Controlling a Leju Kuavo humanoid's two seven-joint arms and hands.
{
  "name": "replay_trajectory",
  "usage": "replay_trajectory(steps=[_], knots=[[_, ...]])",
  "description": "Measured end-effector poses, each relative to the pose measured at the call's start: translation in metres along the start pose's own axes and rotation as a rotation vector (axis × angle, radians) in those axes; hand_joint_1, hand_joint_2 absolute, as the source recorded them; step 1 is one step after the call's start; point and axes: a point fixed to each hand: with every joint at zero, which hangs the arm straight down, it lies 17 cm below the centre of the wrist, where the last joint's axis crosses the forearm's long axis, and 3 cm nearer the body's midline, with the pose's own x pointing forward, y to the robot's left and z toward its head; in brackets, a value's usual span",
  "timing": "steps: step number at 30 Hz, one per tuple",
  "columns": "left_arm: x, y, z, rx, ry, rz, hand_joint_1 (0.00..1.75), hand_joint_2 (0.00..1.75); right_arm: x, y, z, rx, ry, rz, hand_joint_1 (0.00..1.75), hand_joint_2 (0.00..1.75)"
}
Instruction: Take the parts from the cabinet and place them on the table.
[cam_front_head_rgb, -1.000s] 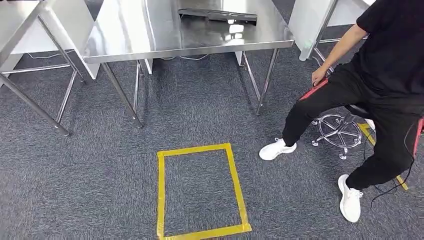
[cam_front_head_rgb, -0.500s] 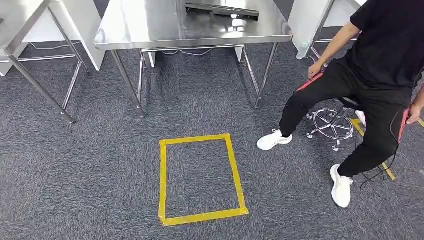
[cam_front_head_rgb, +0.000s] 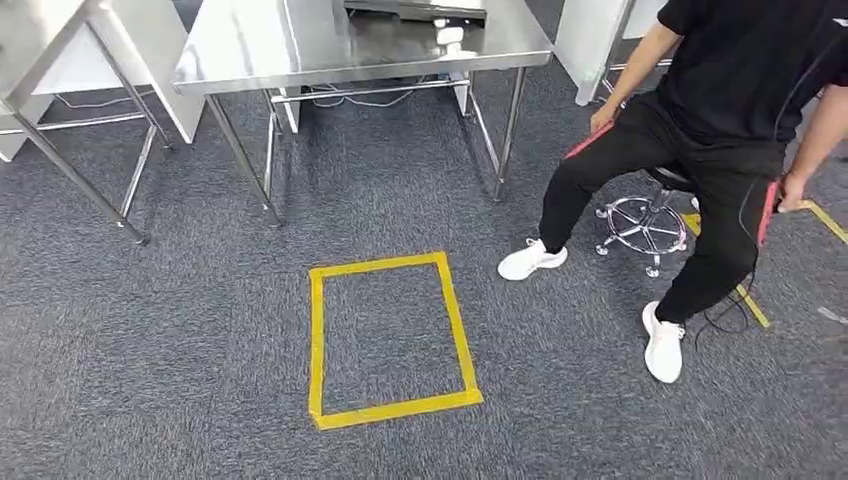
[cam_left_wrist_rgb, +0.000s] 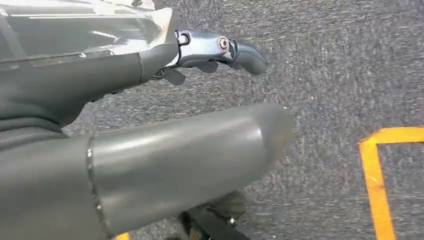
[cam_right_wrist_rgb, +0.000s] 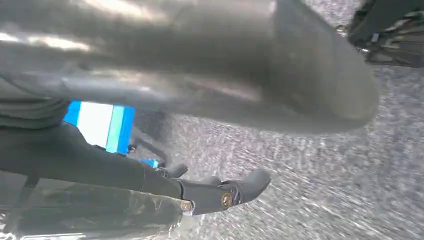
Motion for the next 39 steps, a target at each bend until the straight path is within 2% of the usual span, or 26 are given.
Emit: replay_trajectory(steps=[39], knots=[[-0.0049,0.0025,0.0011,0.018,0.011,-0.033,0.0,0.0,0.0016,0.0079,0.0016,0.019,-0.011,0.045,0.0,0.0]])
